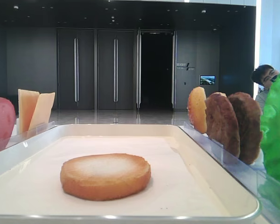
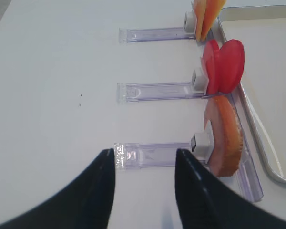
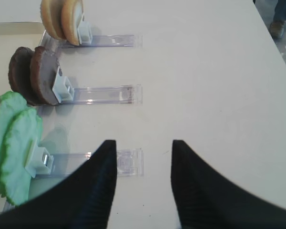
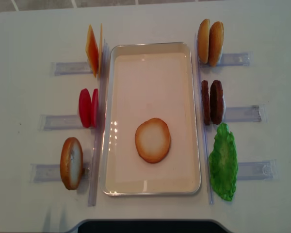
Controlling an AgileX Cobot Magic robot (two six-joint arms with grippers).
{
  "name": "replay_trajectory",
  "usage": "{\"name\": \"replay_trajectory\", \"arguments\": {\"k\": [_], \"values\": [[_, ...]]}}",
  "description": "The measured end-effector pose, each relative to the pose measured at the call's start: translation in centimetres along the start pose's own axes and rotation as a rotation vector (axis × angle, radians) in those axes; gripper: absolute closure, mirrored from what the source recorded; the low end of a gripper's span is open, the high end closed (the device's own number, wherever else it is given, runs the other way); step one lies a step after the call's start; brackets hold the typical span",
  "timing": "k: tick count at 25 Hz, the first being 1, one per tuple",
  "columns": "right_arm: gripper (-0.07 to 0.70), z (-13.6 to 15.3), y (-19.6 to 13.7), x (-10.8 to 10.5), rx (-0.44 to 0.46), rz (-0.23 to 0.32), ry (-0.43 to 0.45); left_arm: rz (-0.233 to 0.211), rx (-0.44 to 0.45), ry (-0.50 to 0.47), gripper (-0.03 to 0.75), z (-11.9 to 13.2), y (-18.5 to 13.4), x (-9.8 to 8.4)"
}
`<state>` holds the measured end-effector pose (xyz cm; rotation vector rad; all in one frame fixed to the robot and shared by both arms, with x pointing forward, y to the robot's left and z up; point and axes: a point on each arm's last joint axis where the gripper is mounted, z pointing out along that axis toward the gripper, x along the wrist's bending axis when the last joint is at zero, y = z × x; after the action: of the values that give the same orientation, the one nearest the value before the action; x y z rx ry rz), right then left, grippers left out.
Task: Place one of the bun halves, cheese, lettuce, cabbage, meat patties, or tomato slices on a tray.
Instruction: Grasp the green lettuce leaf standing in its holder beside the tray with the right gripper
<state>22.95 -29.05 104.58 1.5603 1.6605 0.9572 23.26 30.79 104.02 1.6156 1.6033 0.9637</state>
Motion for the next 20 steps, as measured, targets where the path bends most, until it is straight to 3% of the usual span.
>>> {"name": "replay_trajectory", "arguments": {"k": [17,20], "values": [[0.335,-0.02,-0.01,0.03,0.002,0.006,0.003,0.002,0.000,0.004,0.398,0.00,0.00,0.04],[0.335,-0.06,0.58,0.04,0.058,0.036,0.007,0.002,0.000,0.004,0.398,0.00,0.00,0.04]]}}
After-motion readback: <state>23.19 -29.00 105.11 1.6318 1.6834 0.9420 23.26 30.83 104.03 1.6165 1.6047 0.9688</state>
